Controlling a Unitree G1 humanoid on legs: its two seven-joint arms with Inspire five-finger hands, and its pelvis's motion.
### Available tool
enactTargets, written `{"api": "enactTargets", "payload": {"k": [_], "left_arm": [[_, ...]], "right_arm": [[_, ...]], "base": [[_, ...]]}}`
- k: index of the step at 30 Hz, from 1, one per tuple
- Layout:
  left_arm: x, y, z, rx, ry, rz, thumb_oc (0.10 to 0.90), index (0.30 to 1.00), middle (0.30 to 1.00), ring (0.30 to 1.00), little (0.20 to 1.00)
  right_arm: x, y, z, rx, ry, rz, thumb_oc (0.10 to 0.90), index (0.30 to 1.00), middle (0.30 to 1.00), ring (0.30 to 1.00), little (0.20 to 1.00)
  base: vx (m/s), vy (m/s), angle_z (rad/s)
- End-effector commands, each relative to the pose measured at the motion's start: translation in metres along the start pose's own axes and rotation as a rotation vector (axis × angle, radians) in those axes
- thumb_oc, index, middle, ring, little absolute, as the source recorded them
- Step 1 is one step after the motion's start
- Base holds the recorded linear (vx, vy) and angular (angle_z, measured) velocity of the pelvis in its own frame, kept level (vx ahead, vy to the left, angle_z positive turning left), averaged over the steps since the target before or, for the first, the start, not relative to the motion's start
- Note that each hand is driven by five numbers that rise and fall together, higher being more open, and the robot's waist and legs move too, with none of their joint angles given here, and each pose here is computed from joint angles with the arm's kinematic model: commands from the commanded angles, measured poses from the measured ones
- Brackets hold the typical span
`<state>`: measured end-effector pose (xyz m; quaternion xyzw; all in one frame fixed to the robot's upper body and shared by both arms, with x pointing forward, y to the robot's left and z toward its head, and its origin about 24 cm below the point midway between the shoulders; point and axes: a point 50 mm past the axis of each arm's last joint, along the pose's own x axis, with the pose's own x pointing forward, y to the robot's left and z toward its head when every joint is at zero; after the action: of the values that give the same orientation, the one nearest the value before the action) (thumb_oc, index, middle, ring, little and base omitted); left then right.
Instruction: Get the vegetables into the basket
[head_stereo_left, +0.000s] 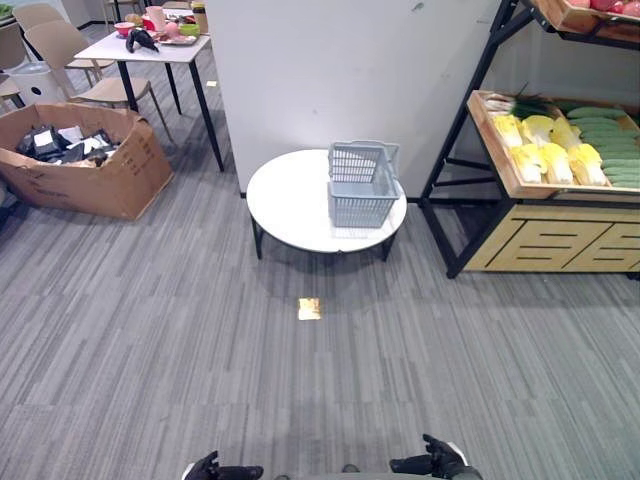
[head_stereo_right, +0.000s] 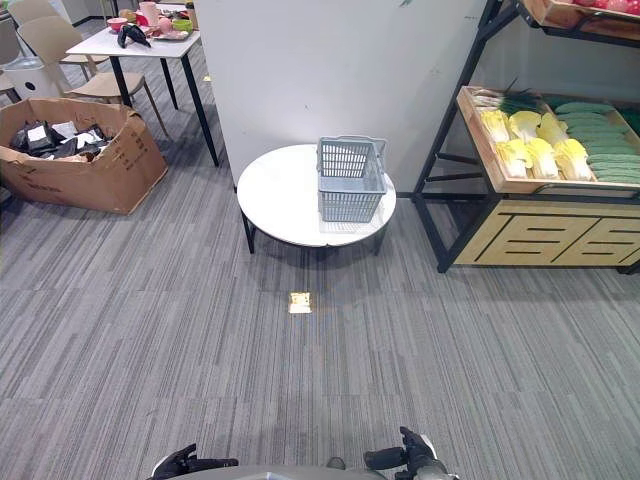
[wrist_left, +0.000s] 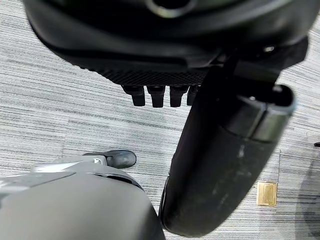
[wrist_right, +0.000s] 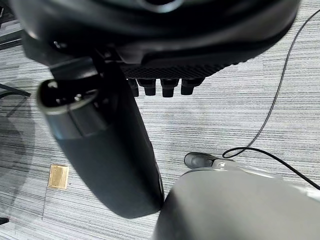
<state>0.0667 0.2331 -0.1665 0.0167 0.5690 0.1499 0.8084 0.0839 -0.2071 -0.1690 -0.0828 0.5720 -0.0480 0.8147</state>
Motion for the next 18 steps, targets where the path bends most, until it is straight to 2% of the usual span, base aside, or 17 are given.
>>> {"api": "enactTargets", "payload": {"k": [1,10,14,18], "left_arm": [[0.002,-0.022,0.020,-0.054,-0.061,-0.027,0.900,1.000,1.000,1.000,1.000],[0.004,-0.015,0.058,-0.068,-0.195,0.053,0.900,1.000,1.000,1.000,1.000],[0.003,-0.016,0.067,-0.085,-0.232,0.052,0.900,1.000,1.000,1.000,1.000],[0.003,-0.016,0.071,-0.109,-0.259,0.049,0.900,1.000,1.000,1.000,1.000]], "right_arm": [[0.002,-0.004,0.010,-0.010,-0.013,-0.033,0.900,1.000,1.000,1.000,1.000],[0.004,-0.008,0.039,-0.017,-0.117,-0.059,0.900,1.000,1.000,1.000,1.000],[0.004,-0.011,0.036,-0.041,-0.105,-0.068,0.900,1.000,1.000,1.000,1.000],[0.004,-0.021,0.032,-0.035,-0.091,-0.105,0.900,1.000,1.000,1.000,1.000]], "base": [[0.02,-0.054,-0.02],[-0.03,-0.112,-0.01],[0.03,-0.136,0.03],[0.16,0.071,-0.03]]}}
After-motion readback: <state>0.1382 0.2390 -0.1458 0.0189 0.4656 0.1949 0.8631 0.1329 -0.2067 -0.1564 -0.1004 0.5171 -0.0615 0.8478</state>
